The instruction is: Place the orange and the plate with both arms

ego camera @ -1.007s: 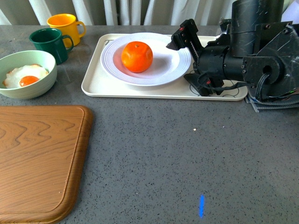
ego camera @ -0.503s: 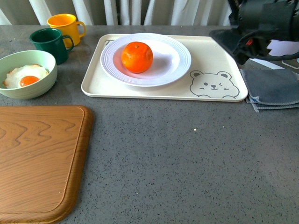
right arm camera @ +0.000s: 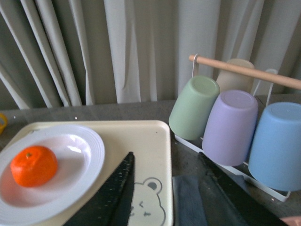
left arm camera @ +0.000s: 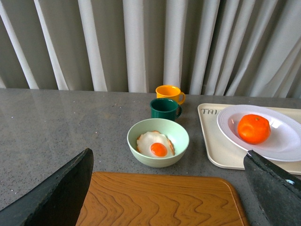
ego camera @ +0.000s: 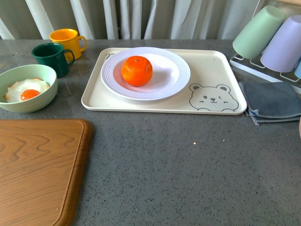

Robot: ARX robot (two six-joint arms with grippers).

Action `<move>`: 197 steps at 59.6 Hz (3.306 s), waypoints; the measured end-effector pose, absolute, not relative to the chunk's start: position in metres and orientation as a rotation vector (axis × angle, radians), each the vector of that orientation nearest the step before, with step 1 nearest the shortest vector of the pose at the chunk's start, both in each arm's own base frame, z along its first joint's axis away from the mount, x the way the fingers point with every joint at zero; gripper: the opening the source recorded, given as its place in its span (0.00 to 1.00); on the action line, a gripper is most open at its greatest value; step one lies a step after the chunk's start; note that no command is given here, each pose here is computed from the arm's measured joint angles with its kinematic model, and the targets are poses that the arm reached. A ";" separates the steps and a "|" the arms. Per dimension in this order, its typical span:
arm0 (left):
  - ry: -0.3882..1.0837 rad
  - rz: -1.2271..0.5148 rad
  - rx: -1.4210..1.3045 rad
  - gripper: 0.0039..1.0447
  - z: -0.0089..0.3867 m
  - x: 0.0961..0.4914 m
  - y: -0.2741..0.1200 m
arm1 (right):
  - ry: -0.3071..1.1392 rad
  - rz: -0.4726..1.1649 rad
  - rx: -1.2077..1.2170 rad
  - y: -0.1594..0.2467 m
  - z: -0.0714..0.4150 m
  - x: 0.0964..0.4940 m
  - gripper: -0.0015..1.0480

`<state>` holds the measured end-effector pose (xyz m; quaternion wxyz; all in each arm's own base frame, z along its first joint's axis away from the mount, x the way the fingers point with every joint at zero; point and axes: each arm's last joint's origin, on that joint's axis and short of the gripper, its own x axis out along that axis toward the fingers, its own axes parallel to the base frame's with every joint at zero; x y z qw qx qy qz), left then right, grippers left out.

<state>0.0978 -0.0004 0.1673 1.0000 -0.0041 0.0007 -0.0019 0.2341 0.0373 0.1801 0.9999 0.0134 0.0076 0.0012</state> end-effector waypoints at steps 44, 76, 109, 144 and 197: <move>0.001 -0.004 -0.008 0.92 0.167 0.098 0.000 | 0.017 0.003 0.006 0.001 0.162 0.154 0.02; 0.001 -0.004 -0.008 0.92 0.167 0.098 0.000 | -0.018 0.003 0.006 0.000 0.173 0.127 0.02; 0.001 -0.004 -0.008 0.92 0.167 0.098 0.000 | -0.022 0.003 0.006 0.000 0.174 0.111 0.02; 0.001 -0.004 -0.008 0.92 0.167 0.098 0.000 | -0.017 0.003 0.005 0.000 0.170 0.097 0.05; 0.001 -0.004 -0.008 0.92 0.167 0.098 0.000 | -0.017 0.003 0.005 0.000 0.170 0.097 0.91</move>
